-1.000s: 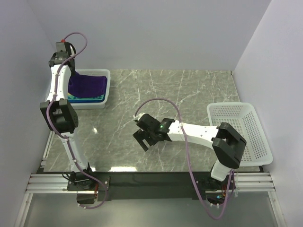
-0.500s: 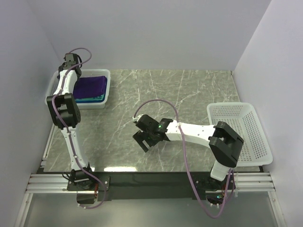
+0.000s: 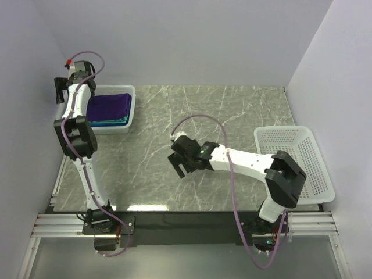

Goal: Fold and stack the towels
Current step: Neatly place the folded towel into the bin

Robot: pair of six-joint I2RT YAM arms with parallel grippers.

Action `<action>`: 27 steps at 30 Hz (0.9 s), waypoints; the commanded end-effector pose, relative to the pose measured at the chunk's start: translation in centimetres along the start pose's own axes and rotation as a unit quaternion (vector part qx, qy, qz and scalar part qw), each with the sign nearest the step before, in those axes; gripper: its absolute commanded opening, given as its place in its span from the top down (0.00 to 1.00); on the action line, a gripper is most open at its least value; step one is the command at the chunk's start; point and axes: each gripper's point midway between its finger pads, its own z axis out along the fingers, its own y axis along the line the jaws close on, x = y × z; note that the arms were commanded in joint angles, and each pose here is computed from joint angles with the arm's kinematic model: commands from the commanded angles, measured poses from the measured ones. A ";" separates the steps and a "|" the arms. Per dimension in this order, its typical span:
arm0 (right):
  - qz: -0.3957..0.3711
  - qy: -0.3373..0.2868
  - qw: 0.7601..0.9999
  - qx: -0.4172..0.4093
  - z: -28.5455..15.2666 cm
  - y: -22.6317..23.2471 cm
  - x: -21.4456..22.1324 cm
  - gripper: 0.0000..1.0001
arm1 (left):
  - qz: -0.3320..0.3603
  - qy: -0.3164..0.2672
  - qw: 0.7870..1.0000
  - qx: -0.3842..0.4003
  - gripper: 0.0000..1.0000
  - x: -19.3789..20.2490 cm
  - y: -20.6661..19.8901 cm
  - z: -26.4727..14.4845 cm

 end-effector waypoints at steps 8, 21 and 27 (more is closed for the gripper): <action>0.252 -0.179 0.936 0.166 -9.4 -15.2 -4.2 0.05 | -0.240 -0.056 0.906 0.343 0.01 -3.9 2.9 -18.5; 0.359 -0.401 0.803 0.255 -25.1 -23.9 0.7 0.00 | -0.316 -0.236 0.784 0.479 0.01 8.6 13.2 -35.9; 0.371 -0.463 0.768 0.239 -27.1 -23.7 3.4 0.00 | -0.384 -0.259 0.773 0.433 0.00 14.2 17.5 -36.3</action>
